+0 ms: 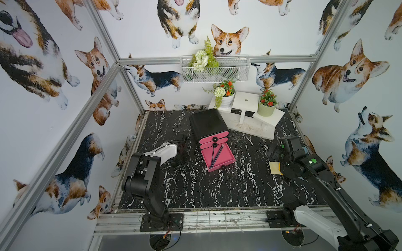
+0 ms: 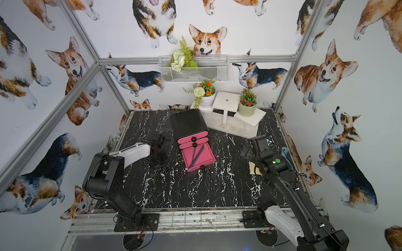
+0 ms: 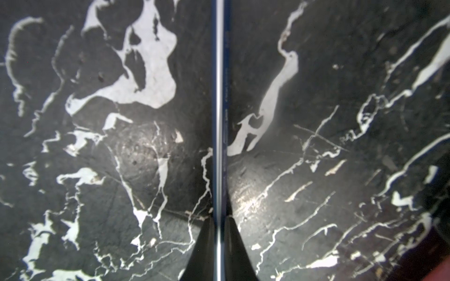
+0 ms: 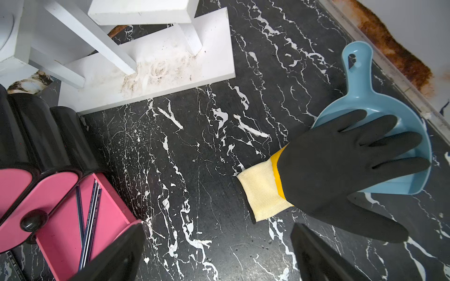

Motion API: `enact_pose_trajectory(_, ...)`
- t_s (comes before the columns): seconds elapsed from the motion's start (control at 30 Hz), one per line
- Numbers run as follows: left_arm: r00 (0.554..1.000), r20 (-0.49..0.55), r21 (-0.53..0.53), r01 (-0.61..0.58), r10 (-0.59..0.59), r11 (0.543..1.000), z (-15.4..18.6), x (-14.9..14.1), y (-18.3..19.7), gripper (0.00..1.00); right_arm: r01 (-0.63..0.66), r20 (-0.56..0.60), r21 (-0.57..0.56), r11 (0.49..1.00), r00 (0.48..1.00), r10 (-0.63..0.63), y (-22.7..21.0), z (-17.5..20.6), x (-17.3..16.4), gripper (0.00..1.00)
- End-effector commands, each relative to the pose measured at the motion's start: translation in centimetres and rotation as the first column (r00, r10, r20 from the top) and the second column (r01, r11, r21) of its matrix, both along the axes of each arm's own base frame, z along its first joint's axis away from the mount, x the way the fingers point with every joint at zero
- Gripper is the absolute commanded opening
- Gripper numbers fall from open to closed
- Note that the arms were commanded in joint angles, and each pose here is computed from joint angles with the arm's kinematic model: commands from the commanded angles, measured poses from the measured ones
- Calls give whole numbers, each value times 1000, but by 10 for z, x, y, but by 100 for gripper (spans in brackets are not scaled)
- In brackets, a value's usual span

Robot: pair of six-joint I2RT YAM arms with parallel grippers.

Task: Please place the pencils in the drawer according to their color
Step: Pick up the pencil from the center of the board.

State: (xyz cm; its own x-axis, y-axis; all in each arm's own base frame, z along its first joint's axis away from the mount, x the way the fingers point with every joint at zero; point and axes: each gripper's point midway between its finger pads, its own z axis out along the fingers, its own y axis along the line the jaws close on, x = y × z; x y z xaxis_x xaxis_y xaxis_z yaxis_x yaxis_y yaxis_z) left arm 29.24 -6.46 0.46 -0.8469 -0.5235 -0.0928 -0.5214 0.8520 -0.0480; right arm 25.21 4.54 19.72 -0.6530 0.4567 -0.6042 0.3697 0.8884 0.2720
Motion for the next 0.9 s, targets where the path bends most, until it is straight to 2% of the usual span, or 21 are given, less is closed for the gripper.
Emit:
enact_pose_trajectory(0.0, 994, -111, 19, -7, 9, 1000, -16, -30, 8, 1, 14, 14, -8, 1000, 1000, -14, -3, 4, 0, 100)
enact_pose_trajectory(0.33, 999, -33, 30, 28, -27, 999, -3, -21, 10, 0, 10, 15, -2, 1000, 1000, -10, -2, 5, 1, 100)
enact_pose_trajectory(0.53, 988, 135, 37, 75, -79, 997, 37, -3, 11, 0, 9, 19, 1, 1000, 1000, -9, -1, 5, 1, 100)
enact_pose_trajectory(0.87, 900, 355, 168, 204, -252, 964, 112, 7, 14, 0, 9, 27, 6, 1000, 1000, -9, 0, 6, 2, 100)
